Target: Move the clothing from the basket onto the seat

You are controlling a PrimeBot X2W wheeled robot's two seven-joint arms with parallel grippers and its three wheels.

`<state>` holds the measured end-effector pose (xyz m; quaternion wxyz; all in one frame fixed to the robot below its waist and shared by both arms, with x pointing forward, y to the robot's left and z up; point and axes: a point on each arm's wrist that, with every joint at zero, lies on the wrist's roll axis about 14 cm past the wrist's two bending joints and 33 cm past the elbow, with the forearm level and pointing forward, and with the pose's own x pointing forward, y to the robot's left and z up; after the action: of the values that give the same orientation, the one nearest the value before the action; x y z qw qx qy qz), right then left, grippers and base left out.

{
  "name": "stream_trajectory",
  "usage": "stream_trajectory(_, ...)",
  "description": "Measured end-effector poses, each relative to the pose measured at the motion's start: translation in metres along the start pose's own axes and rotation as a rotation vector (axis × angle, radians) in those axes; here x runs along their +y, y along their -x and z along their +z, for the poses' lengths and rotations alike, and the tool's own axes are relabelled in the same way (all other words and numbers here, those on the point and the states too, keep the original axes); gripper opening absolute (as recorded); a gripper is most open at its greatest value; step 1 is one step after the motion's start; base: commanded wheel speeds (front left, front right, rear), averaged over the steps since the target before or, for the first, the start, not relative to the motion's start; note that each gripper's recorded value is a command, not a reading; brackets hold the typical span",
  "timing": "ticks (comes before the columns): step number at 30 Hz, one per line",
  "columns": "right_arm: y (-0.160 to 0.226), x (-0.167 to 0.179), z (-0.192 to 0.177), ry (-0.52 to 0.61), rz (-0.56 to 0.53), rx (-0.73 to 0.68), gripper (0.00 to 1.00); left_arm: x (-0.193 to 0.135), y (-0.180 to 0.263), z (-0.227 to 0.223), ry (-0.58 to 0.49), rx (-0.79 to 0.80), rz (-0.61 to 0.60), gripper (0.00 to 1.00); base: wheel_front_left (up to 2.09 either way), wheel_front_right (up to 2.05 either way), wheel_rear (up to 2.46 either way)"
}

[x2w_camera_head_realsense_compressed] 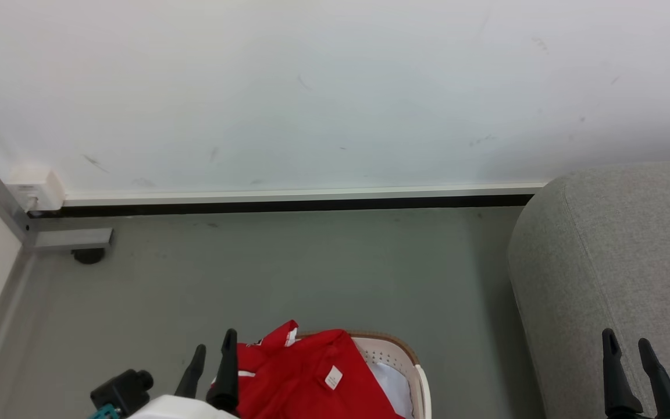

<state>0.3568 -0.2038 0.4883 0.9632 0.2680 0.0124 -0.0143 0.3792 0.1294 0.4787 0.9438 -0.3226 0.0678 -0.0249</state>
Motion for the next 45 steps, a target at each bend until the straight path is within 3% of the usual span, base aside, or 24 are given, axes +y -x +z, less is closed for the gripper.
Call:
stream_trajectory(30,0.007,0.004,0.006,0.318,0.043,-0.038,1.00,-0.018,0.002,-0.002,-0.386,-0.055,-0.071,1.00,0.00,0.00,0.00)
stream_trajectory(45,0.013,0.003,0.002,0.383,0.050,-0.040,1.00,-0.024,0.004,-0.010,-0.529,-0.060,-0.107,1.00,0.00,0.00,0.00)
